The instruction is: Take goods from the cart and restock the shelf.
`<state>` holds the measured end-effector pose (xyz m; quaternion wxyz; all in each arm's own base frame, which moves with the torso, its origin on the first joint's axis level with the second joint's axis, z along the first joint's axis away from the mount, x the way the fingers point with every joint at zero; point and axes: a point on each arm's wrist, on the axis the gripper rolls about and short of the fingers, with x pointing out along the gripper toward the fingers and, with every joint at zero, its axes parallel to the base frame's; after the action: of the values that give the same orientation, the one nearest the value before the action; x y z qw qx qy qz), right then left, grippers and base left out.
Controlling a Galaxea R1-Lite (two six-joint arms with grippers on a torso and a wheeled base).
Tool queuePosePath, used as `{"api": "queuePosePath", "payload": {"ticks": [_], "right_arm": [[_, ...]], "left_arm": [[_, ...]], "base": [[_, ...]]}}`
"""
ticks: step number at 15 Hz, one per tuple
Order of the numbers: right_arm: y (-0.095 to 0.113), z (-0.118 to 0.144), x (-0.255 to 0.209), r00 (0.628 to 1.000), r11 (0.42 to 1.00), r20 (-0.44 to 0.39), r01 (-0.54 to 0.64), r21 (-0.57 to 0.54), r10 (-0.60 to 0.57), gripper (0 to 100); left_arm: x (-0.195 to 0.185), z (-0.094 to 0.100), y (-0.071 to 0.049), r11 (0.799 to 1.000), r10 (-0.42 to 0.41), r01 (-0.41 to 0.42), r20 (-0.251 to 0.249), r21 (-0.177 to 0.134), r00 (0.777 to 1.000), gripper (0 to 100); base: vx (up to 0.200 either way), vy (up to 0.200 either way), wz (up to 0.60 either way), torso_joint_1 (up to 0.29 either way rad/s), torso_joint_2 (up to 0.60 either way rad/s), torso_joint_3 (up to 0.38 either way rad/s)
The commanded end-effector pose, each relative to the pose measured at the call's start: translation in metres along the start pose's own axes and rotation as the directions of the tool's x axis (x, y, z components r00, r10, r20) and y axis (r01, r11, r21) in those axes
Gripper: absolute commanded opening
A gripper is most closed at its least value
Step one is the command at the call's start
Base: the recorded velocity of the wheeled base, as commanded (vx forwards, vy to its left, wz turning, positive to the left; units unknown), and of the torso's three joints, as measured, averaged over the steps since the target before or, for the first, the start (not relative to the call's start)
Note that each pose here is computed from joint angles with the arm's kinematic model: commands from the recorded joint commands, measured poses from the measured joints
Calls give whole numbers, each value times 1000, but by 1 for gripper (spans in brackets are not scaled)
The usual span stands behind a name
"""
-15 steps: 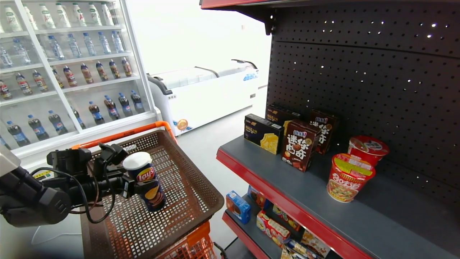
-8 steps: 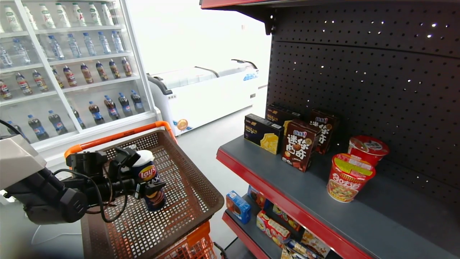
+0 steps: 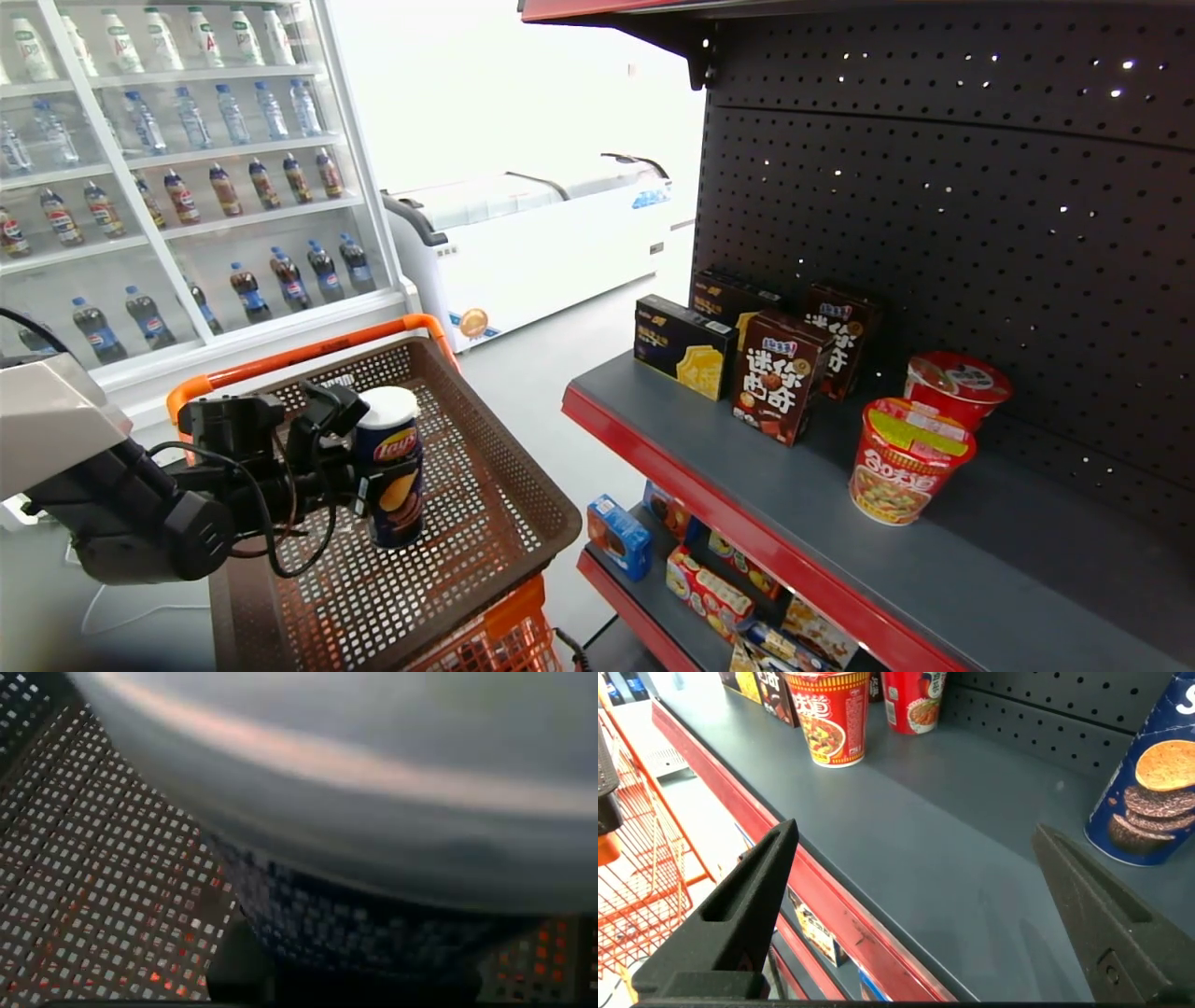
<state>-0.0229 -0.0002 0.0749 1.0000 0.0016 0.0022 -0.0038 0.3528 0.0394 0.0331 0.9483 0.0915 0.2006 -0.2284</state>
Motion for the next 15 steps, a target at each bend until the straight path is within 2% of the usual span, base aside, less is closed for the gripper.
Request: {"api": "queuePosePath", "payload": {"ticks": [1, 3, 4, 6, 8, 9, 10, 11, 12, 13, 15], "right_arm": [[0, 0, 0, 1000, 1000, -2, 0, 0, 0, 100], [0, 0, 0, 1000, 1000, 0, 0, 0, 0, 100], [0, 0, 0, 1000, 1000, -2, 0, 0, 0, 100], [0, 0, 0, 1000, 1000, -2, 0, 0, 0, 100], [0, 0, 0, 1000, 1000, -2, 0, 0, 0, 100], [0, 0, 0, 1000, 1000, -2, 0, 0, 0, 100], [0, 0, 0, 1000, 1000, -2, 0, 0, 0, 100], [0, 0, 0, 1000, 1000, -2, 0, 0, 0, 100], [0, 0, 0, 1000, 1000, -2, 0, 0, 0, 100], [0, 0, 0, 1000, 1000, -2, 0, 0, 0, 100], [0, 0, 0, 1000, 1000, -2, 0, 0, 0, 100]], "left_arm": [[-28, 23, -7, 998, 55, -58, 61, 32, 997, 0], [-51, 41, -13, 992, 113, -118, 94, 51, 989, 0], [-75, 63, -24, 989, 133, -141, 153, 44, 979, 0], [-104, 87, -41, 988, 144, -152, 222, 18, 964, 0], [-158, 105, -70, 988, 153, -146, 256, -45, 955, 0], [-187, 109, -85, 986, 166, -153, 254, -72, 953, 0], [-212, 104, -100, 981, 188, -172, 223, -90, 957, 0], [-246, 88, -124, 971, 228, -212, 169, -108, 959, 0], [-266, 79, -138, 967, 248, -231, 190, -107, 950, 0], [-277, 73, -147, 966, 252, -234, 211, -106, 944, 0], [-297, 39, -170, 967, 254, -239, 265, -88, 930, 0]], "base": [[0, 0, 0, 0, 0, 0], [0, 0, 0, 0, 0, 0], [0, 0, 0, 0, 0, 0], [0, 0, 0, 0, 0, 0], [0, 0, 0, 0, 0, 0], [0, 0, 0, 0, 0, 0], [0, 0, 0, 0, 0, 0], [0, 0, 0, 0, 0, 0], [0, 0, 0, 0, 0, 0], [0, 0, 0, 0, 0, 0], [0, 0, 0, 0, 0, 0]]}}
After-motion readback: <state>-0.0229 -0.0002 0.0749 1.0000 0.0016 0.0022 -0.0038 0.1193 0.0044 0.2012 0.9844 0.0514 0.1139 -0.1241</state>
